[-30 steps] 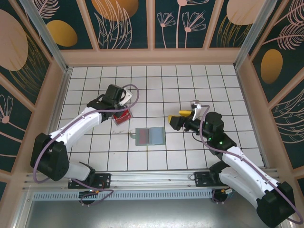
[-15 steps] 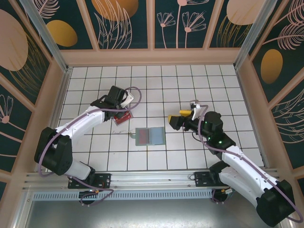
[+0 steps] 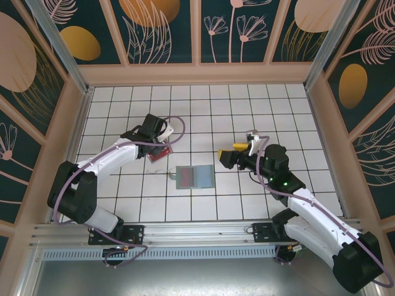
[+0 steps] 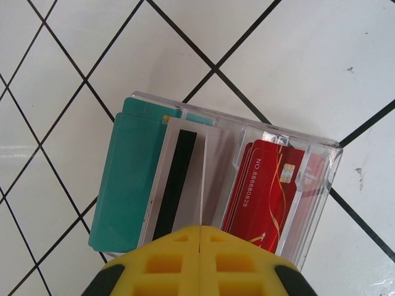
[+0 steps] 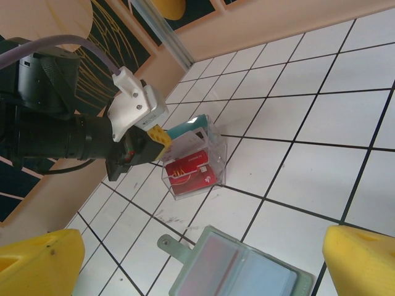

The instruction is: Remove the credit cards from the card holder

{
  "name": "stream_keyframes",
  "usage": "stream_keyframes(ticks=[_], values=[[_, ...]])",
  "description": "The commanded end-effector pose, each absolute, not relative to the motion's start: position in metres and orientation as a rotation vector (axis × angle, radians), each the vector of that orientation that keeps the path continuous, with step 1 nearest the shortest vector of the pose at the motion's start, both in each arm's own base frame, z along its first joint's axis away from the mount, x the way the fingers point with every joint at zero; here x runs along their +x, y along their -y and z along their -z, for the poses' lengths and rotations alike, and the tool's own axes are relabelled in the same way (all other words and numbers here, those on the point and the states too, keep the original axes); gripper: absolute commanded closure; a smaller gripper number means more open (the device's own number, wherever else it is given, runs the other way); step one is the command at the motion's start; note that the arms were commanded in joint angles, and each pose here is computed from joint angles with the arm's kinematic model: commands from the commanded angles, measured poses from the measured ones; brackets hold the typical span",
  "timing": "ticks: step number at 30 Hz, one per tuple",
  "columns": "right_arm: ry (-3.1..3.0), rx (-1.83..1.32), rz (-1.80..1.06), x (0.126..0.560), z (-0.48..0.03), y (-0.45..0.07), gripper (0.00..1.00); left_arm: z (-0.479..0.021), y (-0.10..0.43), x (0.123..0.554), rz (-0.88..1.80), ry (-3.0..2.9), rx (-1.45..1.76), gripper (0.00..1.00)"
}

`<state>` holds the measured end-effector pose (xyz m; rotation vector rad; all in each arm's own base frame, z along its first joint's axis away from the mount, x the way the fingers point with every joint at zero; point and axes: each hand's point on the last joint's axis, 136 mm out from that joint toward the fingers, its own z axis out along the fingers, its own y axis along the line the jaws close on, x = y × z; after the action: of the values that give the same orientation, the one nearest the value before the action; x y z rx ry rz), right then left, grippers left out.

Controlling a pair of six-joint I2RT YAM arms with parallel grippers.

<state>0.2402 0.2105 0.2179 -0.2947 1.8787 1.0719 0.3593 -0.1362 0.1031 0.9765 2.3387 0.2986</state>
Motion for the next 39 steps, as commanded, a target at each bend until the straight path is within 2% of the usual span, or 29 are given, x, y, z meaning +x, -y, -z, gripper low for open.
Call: stream_keyframes(ticks=[1, 4, 6, 7, 11, 19, 25, 29, 34, 39], values=[[-1.837, -0.31, -1.064, 0.242, -0.225, -0.211, 0.01, -0.099, 0.132, 0.363, -0.345, -2.332, 0.989, 1.0], [-1.84, -0.305, -1.068, 0.242, -0.225, -0.211, 0.01, -0.098, 0.128, 0.364, -0.377, -2.323, 0.982, 0.88], [-1.841, -0.307, -1.072, 0.241, -0.224, -0.211, 0.01, -0.095, 0.123, 0.363, -0.405, -2.323, 0.971, 0.67], [-1.842, -0.306, -1.072, 0.241, -0.224, -0.211, 0.01, -0.095, 0.122, 0.363, -0.416, -2.32, 0.964, 0.63], [-1.843, -0.305, -1.079, 0.241, -0.224, -0.211, 0.01, -0.096, 0.115, 0.366, -0.464, -2.311, 0.935, 0.58], [-1.856, -0.295, -1.098, 0.239, -0.223, -0.212, 0.01, -0.107, 0.105, 0.375, -0.513, -2.285, 0.864, 0.57], [-1.868, -0.292, -1.116, 0.237, -0.222, -0.213, 0.01, -0.102, 0.113, 0.369, -0.429, -2.306, 0.898, 0.55], [-1.872, -0.28, -1.122, 0.237, -0.22, -0.212, 0.01, -0.107, 0.126, 0.361, -0.309, -2.314, 0.92, 0.44], [-1.877, -0.278, -1.131, 0.235, -0.218, -0.213, 0.01, -0.098, 0.119, 0.36, -0.353, -2.324, 0.912, 0.42], [-1.874, -0.279, -1.132, 0.236, -0.22, -0.213, 0.01, -0.088, 0.112, 0.369, -0.432, -2.339, 0.88, 0.46]])
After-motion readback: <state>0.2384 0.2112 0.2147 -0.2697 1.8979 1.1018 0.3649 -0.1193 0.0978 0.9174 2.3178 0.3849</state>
